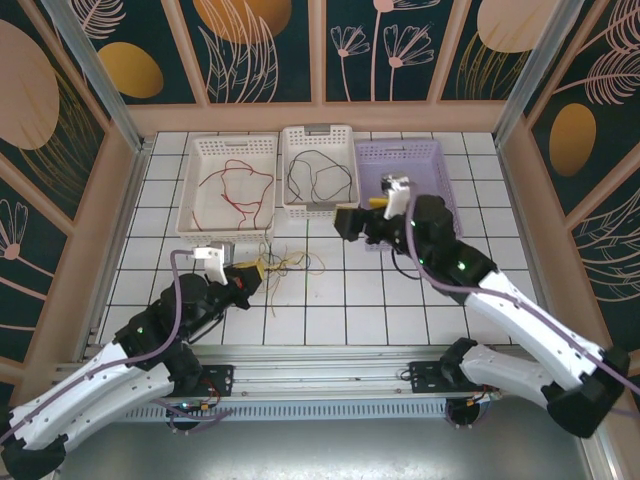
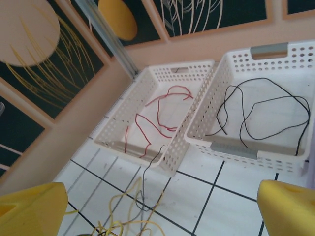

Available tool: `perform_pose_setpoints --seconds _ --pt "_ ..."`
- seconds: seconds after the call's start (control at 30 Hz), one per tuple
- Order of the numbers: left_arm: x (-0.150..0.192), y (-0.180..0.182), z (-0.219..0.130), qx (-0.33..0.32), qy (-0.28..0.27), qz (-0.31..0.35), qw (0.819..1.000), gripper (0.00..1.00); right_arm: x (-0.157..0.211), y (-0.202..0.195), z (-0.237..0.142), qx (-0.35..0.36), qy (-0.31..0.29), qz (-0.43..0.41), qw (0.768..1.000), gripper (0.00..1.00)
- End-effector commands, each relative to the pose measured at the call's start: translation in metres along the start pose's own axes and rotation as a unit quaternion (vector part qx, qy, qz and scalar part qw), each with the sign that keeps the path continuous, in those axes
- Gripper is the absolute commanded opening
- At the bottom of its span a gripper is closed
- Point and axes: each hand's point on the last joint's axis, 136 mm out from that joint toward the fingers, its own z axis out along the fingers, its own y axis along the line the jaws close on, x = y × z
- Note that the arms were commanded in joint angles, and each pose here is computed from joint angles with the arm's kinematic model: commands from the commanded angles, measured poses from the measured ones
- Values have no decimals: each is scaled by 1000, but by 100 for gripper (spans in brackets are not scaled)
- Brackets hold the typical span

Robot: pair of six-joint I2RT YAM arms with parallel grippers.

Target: Untangle the cables

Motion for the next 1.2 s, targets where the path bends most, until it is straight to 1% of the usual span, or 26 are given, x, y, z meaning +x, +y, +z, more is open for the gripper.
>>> perform_pose_setpoints --seconds 0.0,0.17,0.33,0.5,0.6,0.67,0.97,1.07,1.17 --pt "-38 -26 -2 58 -78 -74 993 0 14 -4 -18 -28 -29 39 998 99" --pt "-51 -38 1 101 -107 -140 979 0 53 1 -42 -115 -44 78 989 99" --pt "-46 -47 9 136 -96 -190 968 0 79 -1 -54 -185 -82 120 972 99" --pt "-41 -47 12 143 -87 -205 964 0 93 -16 -51 -181 -104 143 967 97" --pt "-39 -46 12 144 -86 -208 964 0 92 -20 -50 -180 -121 154 964 95" --pt "-37 -45 13 144 -83 -209 964 0 91 -20 -49 -185 -127 160 961 92" --pt "-32 -44 18 148 -78 -219 961 0 92 -5 -29 -200 -105 163 960 75" --pt "-31 -43 19 149 -78 -221 961 0 93 5 -22 -208 -98 158 960 71" --pt "-30 -43 19 148 -77 -221 961 0 92 14 -15 -211 -94 151 961 71"
